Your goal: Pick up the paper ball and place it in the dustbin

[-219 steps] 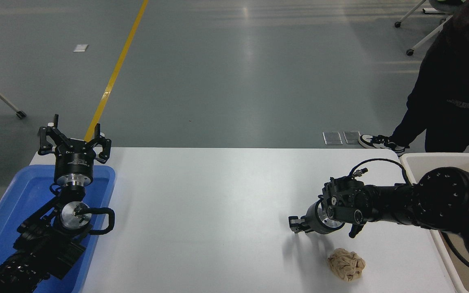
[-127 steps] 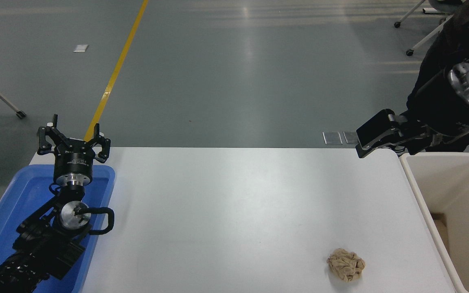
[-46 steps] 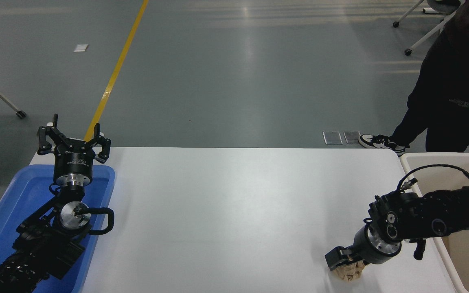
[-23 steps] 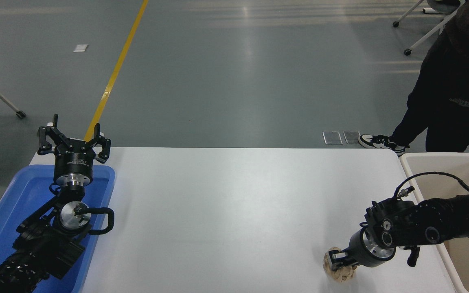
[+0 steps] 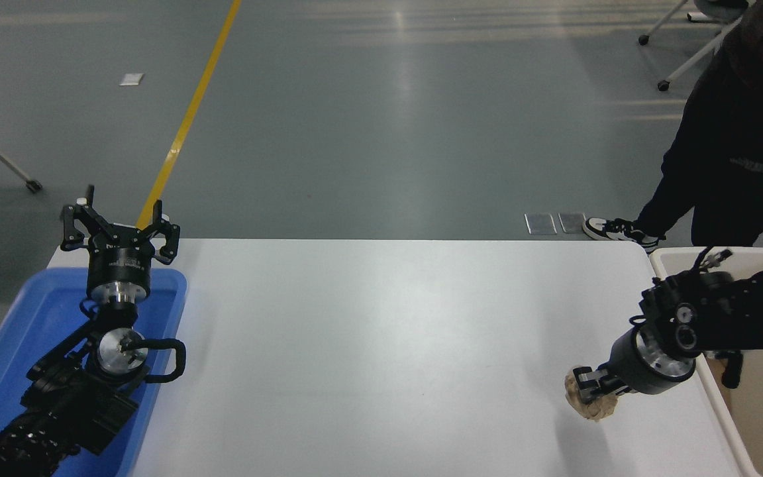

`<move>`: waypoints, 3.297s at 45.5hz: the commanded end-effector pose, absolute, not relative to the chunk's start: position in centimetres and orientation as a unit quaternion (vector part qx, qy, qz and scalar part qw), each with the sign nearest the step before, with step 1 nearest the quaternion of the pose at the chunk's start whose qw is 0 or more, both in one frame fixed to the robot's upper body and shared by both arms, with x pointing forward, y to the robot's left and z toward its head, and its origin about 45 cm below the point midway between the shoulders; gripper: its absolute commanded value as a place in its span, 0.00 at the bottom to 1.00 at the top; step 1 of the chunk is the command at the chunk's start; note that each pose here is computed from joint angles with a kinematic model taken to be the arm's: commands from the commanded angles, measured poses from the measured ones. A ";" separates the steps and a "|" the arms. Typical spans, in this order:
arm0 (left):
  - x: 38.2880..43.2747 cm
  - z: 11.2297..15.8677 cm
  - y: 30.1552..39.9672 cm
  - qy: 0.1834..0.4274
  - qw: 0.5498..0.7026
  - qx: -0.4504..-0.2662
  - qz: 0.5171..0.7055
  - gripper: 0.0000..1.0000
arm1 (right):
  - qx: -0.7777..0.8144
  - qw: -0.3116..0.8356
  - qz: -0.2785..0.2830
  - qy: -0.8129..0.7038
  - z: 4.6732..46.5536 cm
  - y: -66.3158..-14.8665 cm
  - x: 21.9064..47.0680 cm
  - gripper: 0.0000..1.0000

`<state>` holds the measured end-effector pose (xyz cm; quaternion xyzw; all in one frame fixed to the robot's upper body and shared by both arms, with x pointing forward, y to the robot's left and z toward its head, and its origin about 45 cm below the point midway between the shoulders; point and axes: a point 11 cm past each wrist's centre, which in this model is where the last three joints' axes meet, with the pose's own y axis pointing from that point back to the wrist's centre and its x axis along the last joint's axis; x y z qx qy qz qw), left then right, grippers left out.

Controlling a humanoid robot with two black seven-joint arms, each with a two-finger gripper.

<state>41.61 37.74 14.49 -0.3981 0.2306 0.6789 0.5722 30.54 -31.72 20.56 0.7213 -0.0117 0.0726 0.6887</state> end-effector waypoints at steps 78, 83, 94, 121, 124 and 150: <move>41.60 14.51 37.83 0.230 0.571 -0.399 0.680 0.99 | 0.454 0.794 0.000 -0.405 15.9 -63.5 27.3 0.00; 41.60 14.51 37.83 0.230 0.571 -0.399 0.680 0.99 | 0.442 0.781 -0.015 -0.441 12.4 -62.7 26.8 0.00; 41.60 14.51 37.83 0.230 0.571 -0.399 0.680 0.99 | 0.473 0.729 -0.070 -0.490 6.9 -58.2 26.6 0.00; 41.60 14.52 37.85 0.230 0.570 -0.400 0.680 0.99 | 0.478 0.721 -0.061 -0.497 5.5 -55.9 27.4 0.82; 41.65 14.58 37.83 0.230 0.570 -0.400 0.680 0.99 | 0.479 0.721 -0.060 -0.498 5.6 -55.9 27.5 0.95; 41.60 14.51 37.86 0.230 0.570 -0.399 0.681 0.99 | 0.518 0.729 -0.014 -0.447 10.6 -54.9 31.2 1.00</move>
